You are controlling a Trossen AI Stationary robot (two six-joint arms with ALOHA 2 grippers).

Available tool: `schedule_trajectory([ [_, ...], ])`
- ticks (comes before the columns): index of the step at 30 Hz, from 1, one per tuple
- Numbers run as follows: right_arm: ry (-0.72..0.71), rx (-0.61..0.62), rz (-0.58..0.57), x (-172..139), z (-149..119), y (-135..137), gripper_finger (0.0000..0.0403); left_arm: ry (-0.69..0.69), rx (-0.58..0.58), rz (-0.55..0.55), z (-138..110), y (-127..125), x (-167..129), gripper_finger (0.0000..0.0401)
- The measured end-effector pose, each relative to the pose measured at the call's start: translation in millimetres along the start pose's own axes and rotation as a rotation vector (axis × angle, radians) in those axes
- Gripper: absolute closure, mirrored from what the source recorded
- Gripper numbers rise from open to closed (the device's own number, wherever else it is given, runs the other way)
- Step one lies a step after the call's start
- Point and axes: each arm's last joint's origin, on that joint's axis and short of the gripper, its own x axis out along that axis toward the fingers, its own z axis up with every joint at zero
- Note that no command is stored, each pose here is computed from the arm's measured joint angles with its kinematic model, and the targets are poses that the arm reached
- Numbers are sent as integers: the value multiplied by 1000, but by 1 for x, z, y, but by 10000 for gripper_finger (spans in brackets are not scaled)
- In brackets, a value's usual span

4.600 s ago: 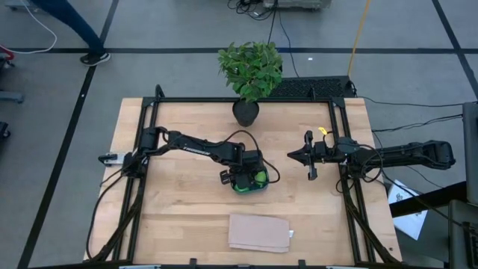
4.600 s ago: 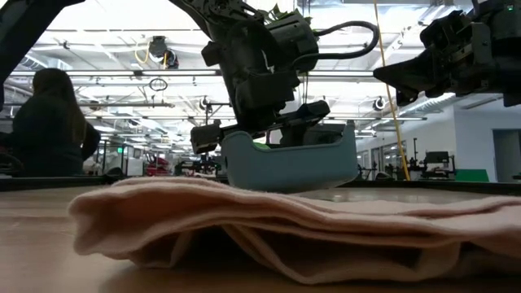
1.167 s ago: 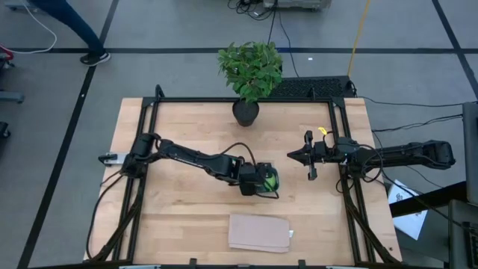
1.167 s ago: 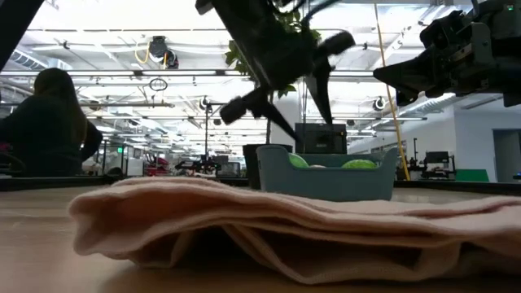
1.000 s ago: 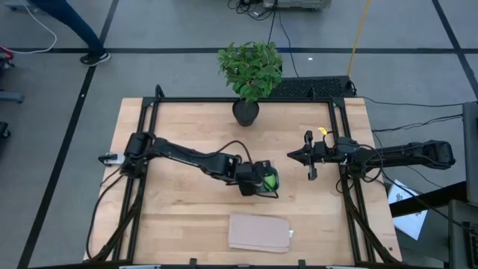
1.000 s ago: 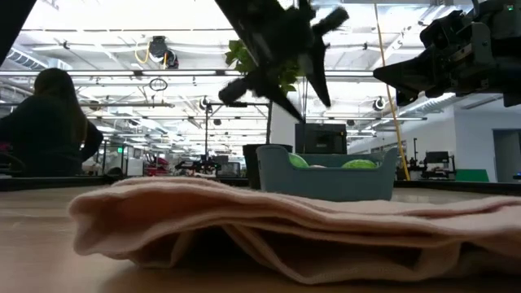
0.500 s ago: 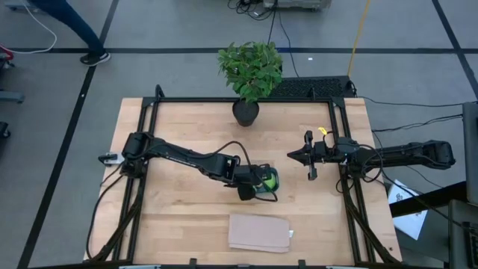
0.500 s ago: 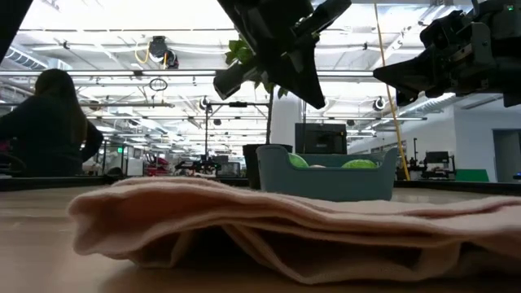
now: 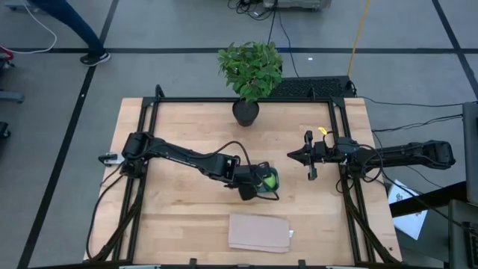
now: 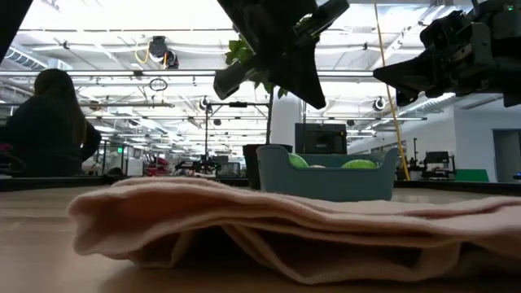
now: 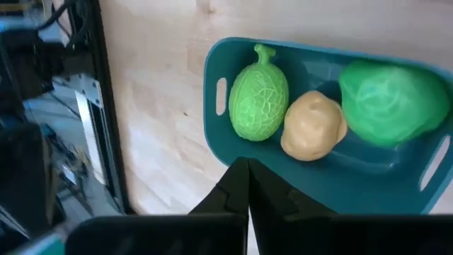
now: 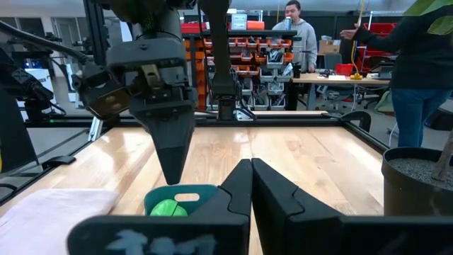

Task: Pick and placing Produce into tupperware
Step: Return to Home Position

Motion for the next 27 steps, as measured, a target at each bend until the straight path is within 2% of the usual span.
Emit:
schedule_trajectory([
  [8, 0, 0, 0, 0, 0, 0, 403, -97, -243, -31, 6, -1, -3, 400],
  [13, 1, 0, 0, 0, 0, 0, 403, -218, -460, -67, 7, 3, -22, 401],
  [16, 7, 1, 0, 0, -1, 0, 403, -287, -544, -66, 5, 2, -37, 401],
  [22, 4, 1, 0, 0, 0, 0, 403, -407, -756, 103, -5, -15, -65, 401],
  [27, 6, 1, 0, 1, -1, 0, 403, -490, -969, 252, -14, -47, -59, 401],
])
